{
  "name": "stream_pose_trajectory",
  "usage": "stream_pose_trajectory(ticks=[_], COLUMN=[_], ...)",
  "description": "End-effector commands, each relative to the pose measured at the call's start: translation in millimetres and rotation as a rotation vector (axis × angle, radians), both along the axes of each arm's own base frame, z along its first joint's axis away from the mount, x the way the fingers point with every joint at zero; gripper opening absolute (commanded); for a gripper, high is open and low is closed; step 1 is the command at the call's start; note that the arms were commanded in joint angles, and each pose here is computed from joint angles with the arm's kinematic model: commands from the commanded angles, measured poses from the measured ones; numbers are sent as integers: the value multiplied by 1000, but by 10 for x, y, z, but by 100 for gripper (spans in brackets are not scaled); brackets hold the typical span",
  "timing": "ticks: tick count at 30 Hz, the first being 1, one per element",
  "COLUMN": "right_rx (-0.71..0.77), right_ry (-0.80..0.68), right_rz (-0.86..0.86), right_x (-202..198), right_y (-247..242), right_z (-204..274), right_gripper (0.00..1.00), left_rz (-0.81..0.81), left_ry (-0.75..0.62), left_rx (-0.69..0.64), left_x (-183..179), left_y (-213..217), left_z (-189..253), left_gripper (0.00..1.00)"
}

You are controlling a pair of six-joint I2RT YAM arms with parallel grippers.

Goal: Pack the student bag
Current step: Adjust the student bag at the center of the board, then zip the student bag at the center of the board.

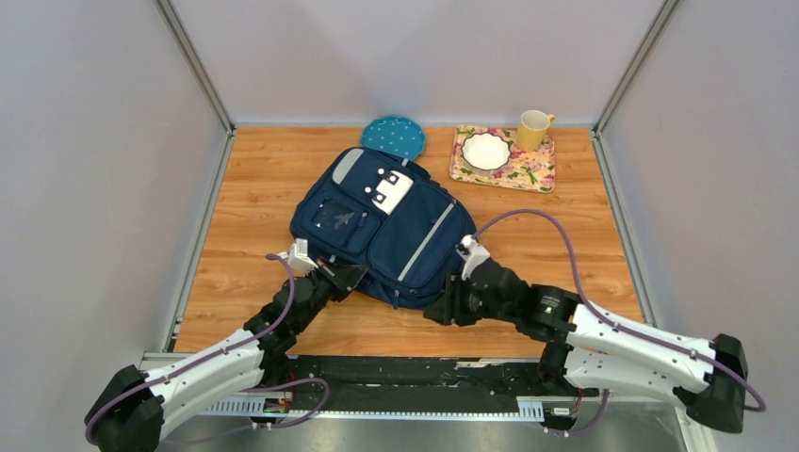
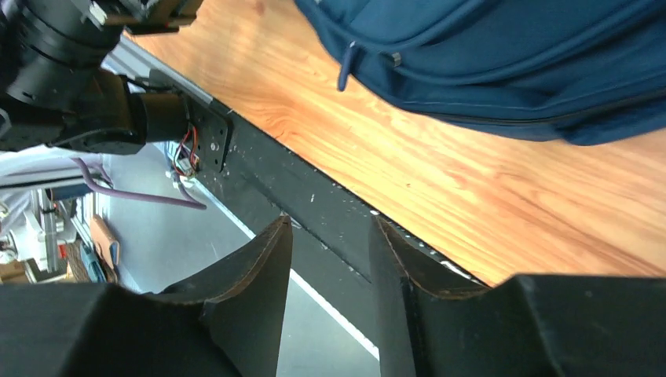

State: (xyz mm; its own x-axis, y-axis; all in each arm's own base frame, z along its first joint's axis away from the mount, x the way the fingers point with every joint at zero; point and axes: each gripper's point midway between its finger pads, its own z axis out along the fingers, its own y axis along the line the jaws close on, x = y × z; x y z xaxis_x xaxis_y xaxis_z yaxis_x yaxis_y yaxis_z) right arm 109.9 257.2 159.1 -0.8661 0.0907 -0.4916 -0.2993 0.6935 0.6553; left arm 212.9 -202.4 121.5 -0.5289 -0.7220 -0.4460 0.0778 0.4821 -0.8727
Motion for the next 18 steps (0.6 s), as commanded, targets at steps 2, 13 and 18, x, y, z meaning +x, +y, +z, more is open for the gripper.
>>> stream_pose_trajectory(ticks=[2, 13, 18], right_rx=[65, 40, 8], right_ry=[-44, -21, -44], right_rz=[-90, -130, -182], right_x=[164, 327, 447], right_y=[453, 835, 880], right_z=[139, -137, -261], right_gripper=[42, 38, 38], left_rz=[-42, -30, -24], left_ry=[-87, -74, -71], left_rx=[-112, -121, -133], left_x=[-3, -6, -11], left_y=[-137, -112, -101], left_z=[457, 406, 398], left_gripper=[0, 0, 0])
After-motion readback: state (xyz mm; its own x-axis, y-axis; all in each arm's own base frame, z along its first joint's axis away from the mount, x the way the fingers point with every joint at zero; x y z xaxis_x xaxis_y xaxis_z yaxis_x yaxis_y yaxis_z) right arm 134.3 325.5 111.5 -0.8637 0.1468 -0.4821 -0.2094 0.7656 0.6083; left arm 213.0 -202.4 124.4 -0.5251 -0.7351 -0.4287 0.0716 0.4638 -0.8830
